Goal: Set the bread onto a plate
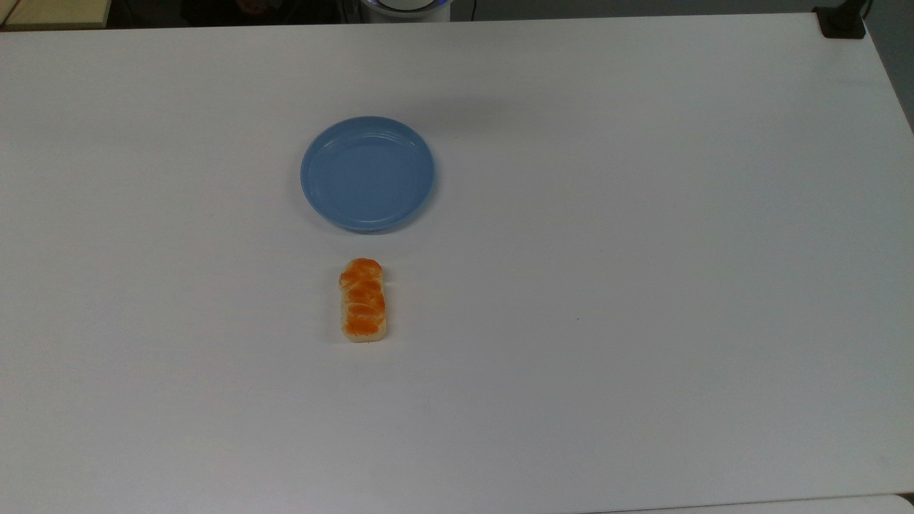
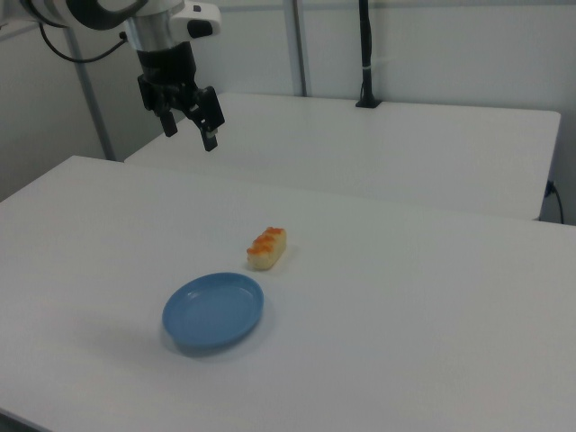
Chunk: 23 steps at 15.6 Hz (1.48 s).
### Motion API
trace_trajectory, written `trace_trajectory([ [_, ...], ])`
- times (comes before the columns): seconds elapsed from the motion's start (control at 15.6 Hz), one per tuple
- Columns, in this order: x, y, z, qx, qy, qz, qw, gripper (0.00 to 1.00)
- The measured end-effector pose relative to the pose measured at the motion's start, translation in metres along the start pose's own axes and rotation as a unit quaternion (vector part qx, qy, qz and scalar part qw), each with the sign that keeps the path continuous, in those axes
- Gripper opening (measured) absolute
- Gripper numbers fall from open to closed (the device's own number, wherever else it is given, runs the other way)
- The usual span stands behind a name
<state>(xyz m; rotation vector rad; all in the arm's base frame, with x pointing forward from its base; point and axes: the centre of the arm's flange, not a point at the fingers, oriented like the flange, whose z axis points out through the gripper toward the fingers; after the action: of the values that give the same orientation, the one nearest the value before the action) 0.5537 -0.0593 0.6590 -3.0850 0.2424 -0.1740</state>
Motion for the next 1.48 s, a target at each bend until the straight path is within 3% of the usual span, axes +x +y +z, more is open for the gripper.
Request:
trace_trajectory([
  [1.48,0.0001,-0.0026,0.0027,0.000,-0.003,-0.002,1.0000,1.00],
])
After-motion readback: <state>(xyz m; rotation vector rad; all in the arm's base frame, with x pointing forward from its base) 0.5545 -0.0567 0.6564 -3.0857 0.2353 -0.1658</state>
